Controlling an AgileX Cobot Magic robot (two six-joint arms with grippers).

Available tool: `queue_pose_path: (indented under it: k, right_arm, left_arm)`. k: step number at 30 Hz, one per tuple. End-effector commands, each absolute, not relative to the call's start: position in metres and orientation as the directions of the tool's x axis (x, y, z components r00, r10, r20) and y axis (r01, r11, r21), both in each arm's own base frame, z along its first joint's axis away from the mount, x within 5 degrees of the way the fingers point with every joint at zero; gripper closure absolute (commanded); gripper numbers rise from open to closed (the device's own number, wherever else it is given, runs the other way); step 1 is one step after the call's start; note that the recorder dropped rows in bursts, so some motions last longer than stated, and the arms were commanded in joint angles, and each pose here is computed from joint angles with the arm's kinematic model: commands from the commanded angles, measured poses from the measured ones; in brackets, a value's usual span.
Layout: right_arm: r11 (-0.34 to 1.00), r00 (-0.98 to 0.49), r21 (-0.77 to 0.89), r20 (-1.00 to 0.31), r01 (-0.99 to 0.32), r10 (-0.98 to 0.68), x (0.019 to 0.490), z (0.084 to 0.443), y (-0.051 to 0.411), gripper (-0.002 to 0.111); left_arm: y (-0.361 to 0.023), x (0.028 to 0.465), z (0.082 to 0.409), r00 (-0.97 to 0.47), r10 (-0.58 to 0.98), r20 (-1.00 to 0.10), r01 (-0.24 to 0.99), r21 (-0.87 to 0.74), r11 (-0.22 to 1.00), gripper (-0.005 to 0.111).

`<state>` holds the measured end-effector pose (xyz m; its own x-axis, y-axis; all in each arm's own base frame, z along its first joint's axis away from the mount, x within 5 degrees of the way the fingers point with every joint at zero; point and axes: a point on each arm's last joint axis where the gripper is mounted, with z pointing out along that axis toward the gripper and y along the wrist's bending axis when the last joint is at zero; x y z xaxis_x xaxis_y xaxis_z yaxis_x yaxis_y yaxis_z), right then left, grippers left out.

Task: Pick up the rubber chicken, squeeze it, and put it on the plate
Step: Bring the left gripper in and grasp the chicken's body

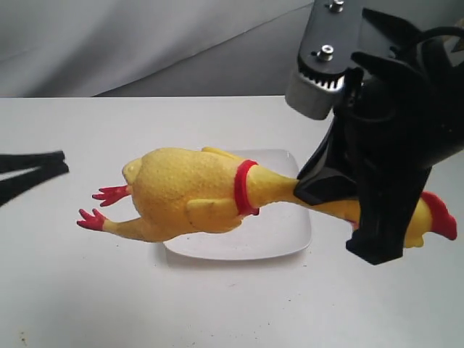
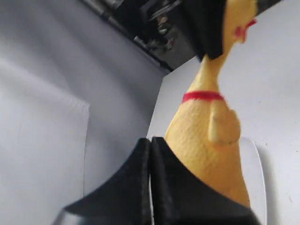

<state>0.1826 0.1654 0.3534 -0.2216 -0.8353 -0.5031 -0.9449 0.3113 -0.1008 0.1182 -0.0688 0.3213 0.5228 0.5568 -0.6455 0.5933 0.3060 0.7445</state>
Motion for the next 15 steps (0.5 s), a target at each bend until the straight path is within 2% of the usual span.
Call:
queue_pose_path:
  k: [1,3,5,8,10,11,13,15]
  right_arm:
    - [0.328,-0.233,-0.093,-0.525,-0.94,-0.818,0.188,0.35,0.169,0.108]
    - [0.328,-0.23,-0.101,-0.525,-0.939,-0.82,0.189,0.35,0.168,0.108]
    - [0.329,-0.226,-0.112,-0.522,-0.938,-0.822,0.19,0.35,0.168,0.108]
    - [0.33,-0.226,-0.113,-0.524,-0.937,-0.821,0.19,0.351,0.168,0.108]
    - [0.331,-0.227,-0.112,-0.524,-0.937,-0.821,0.19,0.351,0.168,0.108]
    - [0.331,-0.227,-0.113,-0.525,-0.937,-0.82,0.19,0.351,0.168,0.108]
    - [0.332,-0.226,-0.115,-0.527,-0.936,-0.82,0.19,0.351,0.168,0.108]
    - [0.332,-0.226,-0.115,-0.527,-0.936,-0.82,0.19,0.351,0.168,0.108]
  left_arm:
    - [-0.073,0.122,0.318,0.499,0.705,-0.504,0.423,0.852,0.309,0.107]
    - [-0.061,0.125,0.318,0.374,0.826,-0.421,0.255,0.903,0.345,0.107]
    - [-0.061,0.125,0.317,0.331,0.853,-0.403,0.207,0.913,0.351,0.107]
    - [-0.071,0.119,0.315,0.332,0.782,-0.527,0.293,0.846,0.446,0.107]
    - [-0.076,0.117,0.312,0.255,0.723,-0.643,0.378,0.754,0.537,0.107]
    - [-0.077,0.118,0.309,0.202,0.736,-0.646,0.396,0.741,0.543,0.107]
    - [-0.074,0.12,0.304,0.099,0.81,-0.577,0.4,0.769,0.499,0.107]
    - [-0.078,0.121,0.298,0.056,0.875,-0.48,0.445,0.797,0.409,0.106]
